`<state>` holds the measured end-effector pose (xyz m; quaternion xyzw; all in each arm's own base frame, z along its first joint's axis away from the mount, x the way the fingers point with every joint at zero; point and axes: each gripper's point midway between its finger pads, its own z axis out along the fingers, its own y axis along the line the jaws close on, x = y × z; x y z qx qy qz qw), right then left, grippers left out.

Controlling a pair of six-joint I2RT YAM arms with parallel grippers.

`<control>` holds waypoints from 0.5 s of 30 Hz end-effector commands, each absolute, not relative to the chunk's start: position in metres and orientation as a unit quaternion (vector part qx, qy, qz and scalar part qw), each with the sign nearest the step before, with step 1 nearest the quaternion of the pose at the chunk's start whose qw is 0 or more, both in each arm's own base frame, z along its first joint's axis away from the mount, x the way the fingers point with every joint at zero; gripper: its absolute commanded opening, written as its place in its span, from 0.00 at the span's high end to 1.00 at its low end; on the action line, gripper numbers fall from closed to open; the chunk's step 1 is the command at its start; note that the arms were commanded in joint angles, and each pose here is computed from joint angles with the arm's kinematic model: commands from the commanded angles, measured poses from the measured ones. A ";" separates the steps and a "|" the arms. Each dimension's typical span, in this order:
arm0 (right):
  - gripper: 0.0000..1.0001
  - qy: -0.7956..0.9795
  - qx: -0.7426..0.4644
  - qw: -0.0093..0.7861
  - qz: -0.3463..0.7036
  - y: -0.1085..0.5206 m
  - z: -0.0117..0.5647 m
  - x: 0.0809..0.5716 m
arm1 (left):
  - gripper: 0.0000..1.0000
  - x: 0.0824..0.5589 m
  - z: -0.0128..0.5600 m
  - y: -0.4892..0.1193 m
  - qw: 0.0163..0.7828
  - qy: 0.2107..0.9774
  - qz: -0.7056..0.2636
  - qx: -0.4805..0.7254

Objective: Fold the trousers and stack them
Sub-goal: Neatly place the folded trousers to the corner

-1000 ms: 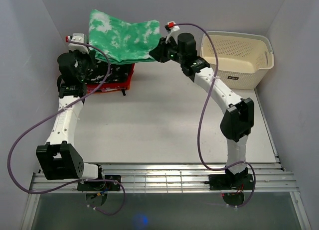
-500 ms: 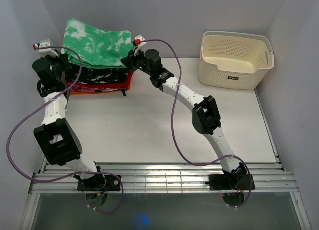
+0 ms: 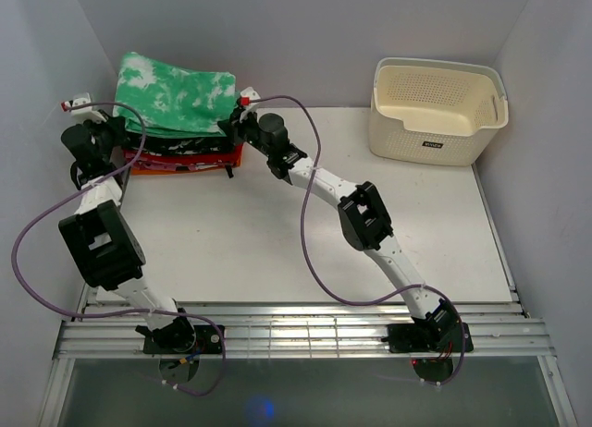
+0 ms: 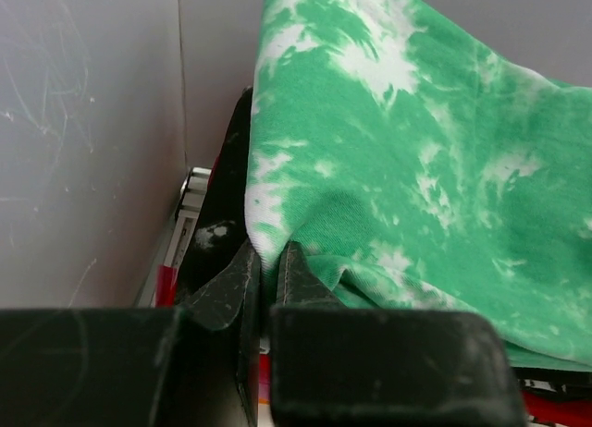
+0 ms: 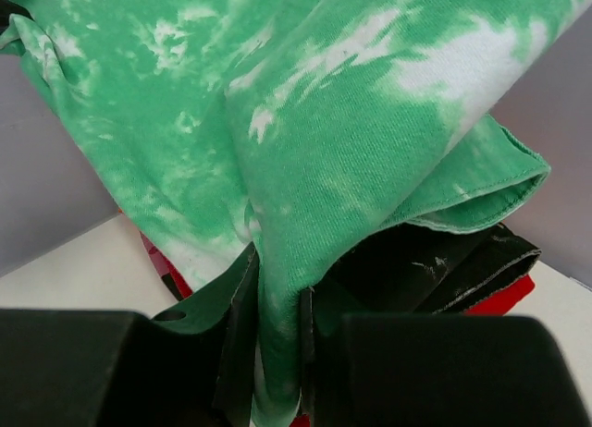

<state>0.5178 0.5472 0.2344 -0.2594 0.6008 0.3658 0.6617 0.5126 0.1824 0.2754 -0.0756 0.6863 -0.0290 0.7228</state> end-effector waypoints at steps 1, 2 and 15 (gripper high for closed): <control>0.92 0.513 -0.197 0.768 0.329 0.514 0.315 0.545 | 1.00 0.506 0.305 0.221 0.766 0.636 0.036 -0.087; 0.92 0.514 -0.197 0.767 0.329 0.515 0.312 0.545 | 1.00 0.508 0.302 0.223 0.765 0.637 0.037 -0.088; 0.85 0.526 -0.194 0.765 0.317 0.523 0.274 0.551 | 1.00 0.527 0.246 0.258 0.738 0.663 0.066 -0.106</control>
